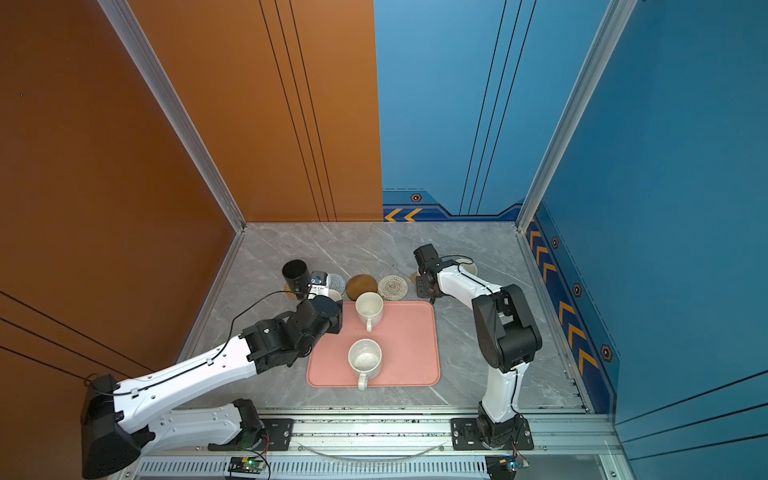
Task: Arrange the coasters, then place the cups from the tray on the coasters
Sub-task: 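Carry the red-lined mug with the right gripper onto the paw-shaped cork coaster, then open and raise the right gripper while the left moves over the blue-handled mug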
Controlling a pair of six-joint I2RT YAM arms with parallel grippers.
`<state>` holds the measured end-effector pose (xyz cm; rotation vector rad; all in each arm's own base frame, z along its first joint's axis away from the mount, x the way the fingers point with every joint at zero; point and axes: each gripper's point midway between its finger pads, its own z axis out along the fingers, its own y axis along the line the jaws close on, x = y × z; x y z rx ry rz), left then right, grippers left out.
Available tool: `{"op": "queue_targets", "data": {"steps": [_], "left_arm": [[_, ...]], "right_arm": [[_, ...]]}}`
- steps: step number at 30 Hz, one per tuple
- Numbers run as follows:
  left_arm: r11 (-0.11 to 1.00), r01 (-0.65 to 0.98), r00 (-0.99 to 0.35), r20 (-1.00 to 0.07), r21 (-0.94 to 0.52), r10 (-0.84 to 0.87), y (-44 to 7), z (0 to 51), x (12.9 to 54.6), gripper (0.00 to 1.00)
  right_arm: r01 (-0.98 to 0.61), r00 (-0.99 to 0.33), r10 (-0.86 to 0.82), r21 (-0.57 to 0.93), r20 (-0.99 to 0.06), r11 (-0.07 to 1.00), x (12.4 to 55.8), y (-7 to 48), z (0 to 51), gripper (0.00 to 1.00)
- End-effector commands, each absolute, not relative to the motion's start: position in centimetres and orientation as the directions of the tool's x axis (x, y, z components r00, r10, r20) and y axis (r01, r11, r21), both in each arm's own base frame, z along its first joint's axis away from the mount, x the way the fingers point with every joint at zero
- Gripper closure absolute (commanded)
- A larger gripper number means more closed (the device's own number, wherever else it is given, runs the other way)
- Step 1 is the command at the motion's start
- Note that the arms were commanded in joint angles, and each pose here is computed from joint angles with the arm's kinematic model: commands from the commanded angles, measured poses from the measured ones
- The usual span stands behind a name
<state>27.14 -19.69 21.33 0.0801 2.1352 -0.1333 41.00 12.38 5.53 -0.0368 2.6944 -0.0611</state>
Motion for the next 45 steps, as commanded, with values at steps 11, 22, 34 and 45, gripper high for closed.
{"op": "queue_targets", "data": {"steps": [11, 22, 34, 45], "left_arm": [[0.989, 0.124, -0.528, -0.849, -0.080, -0.003, -20.0, 21.8, 27.2, 0.43], [0.987, 0.139, -0.524, -0.852, -0.085, 0.000, -20.0, 22.1, 27.0, 0.43], [0.992, 0.128, -0.621, -0.779, 0.008, 0.086, -18.1, 20.6, 25.0, 0.39], [0.996, 0.027, -0.692, -0.718, 0.083, 0.079, -15.5, 18.1, 24.1, 0.38]], "right_arm": [[-0.019, -0.882, -0.023, -0.013, -0.471, 1.000, 42.0, 13.2, 6.1, 0.60], [-0.005, -0.873, -0.006, -0.003, -0.487, 1.000, 40.9, 13.2, 7.5, 0.46], [0.024, -0.796, 0.025, 0.010, -0.605, 1.000, 38.5, 12.7, 14.8, 0.40], [-0.042, -0.619, 0.126, 0.194, -0.775, 0.980, 37.2, 16.9, 25.0, 0.35]]}}
